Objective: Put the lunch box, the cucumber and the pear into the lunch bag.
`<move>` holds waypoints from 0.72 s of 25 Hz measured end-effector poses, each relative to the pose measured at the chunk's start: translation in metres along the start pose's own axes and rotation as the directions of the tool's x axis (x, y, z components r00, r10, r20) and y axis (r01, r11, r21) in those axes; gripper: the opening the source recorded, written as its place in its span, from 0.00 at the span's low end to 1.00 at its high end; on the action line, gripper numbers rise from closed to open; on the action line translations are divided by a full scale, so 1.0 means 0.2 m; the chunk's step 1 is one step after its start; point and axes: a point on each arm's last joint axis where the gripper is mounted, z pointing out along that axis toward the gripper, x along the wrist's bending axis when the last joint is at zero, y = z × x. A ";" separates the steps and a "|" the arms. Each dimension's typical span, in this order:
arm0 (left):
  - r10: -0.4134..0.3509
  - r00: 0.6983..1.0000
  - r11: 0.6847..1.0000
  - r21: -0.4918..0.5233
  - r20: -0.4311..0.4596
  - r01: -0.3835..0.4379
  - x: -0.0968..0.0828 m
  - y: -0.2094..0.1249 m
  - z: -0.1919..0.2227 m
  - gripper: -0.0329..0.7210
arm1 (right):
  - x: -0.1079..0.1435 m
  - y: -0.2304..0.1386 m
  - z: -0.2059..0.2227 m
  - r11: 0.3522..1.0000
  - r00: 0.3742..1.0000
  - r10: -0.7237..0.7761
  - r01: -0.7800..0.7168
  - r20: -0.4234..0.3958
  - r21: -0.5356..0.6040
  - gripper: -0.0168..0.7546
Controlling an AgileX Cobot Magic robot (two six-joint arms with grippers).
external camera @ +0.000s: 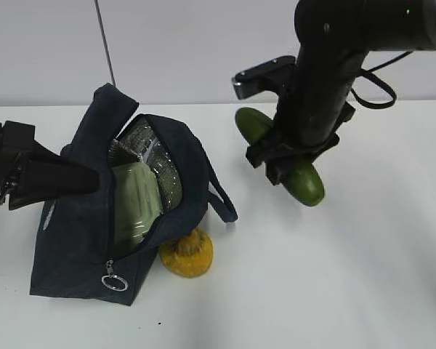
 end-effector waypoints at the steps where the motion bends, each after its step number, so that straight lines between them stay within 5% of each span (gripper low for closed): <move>1: 0.000 1.000 1.000 0.000 0.000 0.000 0.00 0.00 0.00 0.02 | 0.02 0.02 -0.03 1.000 0.999 0.003 -0.004 -0.044 -0.023 0.52; 5: 0.000 1.000 1.000 0.000 0.000 0.000 0.00 0.00 0.00 0.02 | 0.11 0.08 -0.12 0.993 0.967 -0.011 -0.021 -0.255 -0.120 0.52; 10: 0.000 1.000 1.000 0.000 0.000 0.000 0.00 0.00 0.00 0.02 | 0.23 0.15 -0.19 0.962 0.846 -0.068 -0.084 -0.529 -0.259 0.52; 18: -0.001 1.000 1.000 -0.001 0.000 0.001 0.00 0.00 0.00 0.02 | 0.32 0.24 -0.03 0.942 0.718 -0.053 -0.195 -0.694 -0.273 0.52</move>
